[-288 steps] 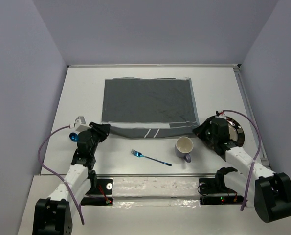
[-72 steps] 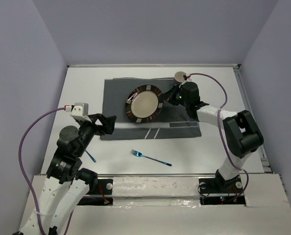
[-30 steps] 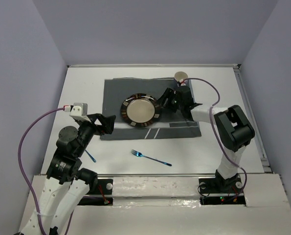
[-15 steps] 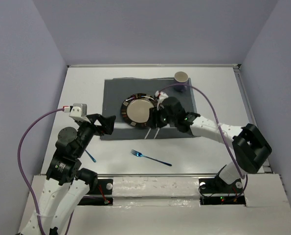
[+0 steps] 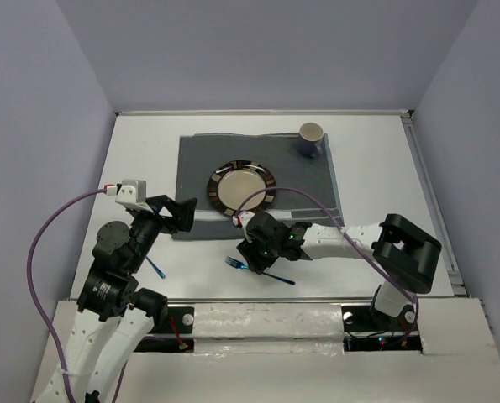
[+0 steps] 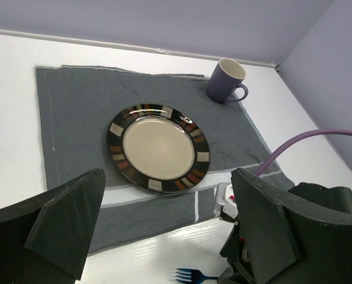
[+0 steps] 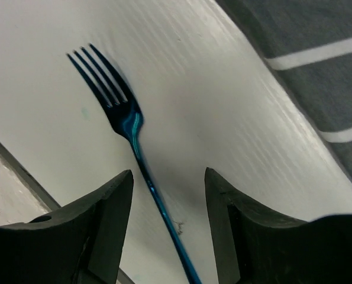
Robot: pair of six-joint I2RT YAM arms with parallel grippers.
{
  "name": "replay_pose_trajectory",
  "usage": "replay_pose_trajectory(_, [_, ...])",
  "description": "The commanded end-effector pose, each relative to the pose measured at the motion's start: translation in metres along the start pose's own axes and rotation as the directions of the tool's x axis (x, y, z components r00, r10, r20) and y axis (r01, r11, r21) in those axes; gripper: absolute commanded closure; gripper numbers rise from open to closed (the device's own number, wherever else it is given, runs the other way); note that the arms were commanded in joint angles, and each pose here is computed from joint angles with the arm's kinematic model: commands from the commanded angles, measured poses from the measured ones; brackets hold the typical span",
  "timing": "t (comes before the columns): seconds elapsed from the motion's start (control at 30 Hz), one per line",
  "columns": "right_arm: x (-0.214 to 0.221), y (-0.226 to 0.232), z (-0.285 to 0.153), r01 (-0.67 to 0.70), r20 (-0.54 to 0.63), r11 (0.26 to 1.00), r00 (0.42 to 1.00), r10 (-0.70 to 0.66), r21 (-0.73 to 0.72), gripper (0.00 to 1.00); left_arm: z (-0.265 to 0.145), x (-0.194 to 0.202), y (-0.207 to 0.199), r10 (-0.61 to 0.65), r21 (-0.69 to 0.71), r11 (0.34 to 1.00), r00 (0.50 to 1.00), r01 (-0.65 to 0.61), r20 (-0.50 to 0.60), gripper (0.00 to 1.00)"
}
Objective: Set the dinner table for one person
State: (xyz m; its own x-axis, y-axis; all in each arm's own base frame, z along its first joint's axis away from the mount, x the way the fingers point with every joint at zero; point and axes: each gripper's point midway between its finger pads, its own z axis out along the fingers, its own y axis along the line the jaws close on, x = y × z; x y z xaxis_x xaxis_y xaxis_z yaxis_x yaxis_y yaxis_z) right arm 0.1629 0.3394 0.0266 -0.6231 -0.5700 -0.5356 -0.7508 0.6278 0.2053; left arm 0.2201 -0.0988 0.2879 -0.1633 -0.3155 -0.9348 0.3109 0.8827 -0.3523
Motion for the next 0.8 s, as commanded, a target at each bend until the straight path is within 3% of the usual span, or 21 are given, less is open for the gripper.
replay_pose_trajectory(0.0, [-0.002, 0.014, 0.004, 0.066, -0.021, 0.998, 0.998, -0.065, 0.01, 0.46, -0.002, -0.013, -0.006, 0.009, 0.024, 1.0, 0.999, -0.011, 0.05, 0.01])
replay_pose_trajectory(0.03, [-0.003, 0.014, 0.006, 0.058, -0.022, 0.998, 0.998, -0.058, 0.015, 0.48, -0.002, -0.013, -0.006, 0.009, 0.023, 1.0, 0.999, -0.011, 0.05, 0.01])
replay_pose_trajectory(0.17, [-0.01, 0.016, 0.009, 0.066, -0.009, 0.996, 0.998, -0.065, 0.054, 0.97, -0.005, -0.017, -0.006, 0.009, 0.026, 1.0, 0.998, -0.01, 0.067, 0.01])
replay_pose_trajectory(0.33, [-0.02, 0.026, 0.007, 0.072, 0.011, 0.996, 0.997, -0.073, 0.052, 0.92, -0.006, -0.017, -0.007, 0.008, 0.028, 1.0, 0.997, -0.01, 0.071, 0.01])
replay_pose_trajectory(0.4, [-0.023, 0.023, 0.004, 0.069, 0.014, 0.995, 0.997, -0.07, 0.07, 1.0, -0.007, -0.018, -0.007, 0.008, 0.029, 1.0, 0.997, -0.01, 0.074, 0.01])
replay_pose_trajectory(0.47, [-0.03, 0.022, 0.001, 0.049, 0.035, 0.995, 0.998, -0.053, 0.089, 1.0, -0.007, -0.019, -0.007, 0.008, 0.029, 1.0, 0.997, -0.01, 0.079, 0.01])
replay_pose_trajectory(0.6, [-0.069, 0.031, -0.016, -0.022, 0.158, 0.996, 0.987, 0.008, 0.088, 1.0, -0.008, -0.02, -0.006, 0.005, 0.022, 1.0, 0.997, -0.007, 0.083, 0.01])
replay_pose_trajectory(0.77, [-0.149, 0.049, -0.04, -0.09, 0.363, 0.994, 0.93, 0.061, 0.063, 1.0, -0.009, -0.025, 0.0, 0.003, -0.011, 1.0, 0.995, -0.002, 0.102, 0.01])
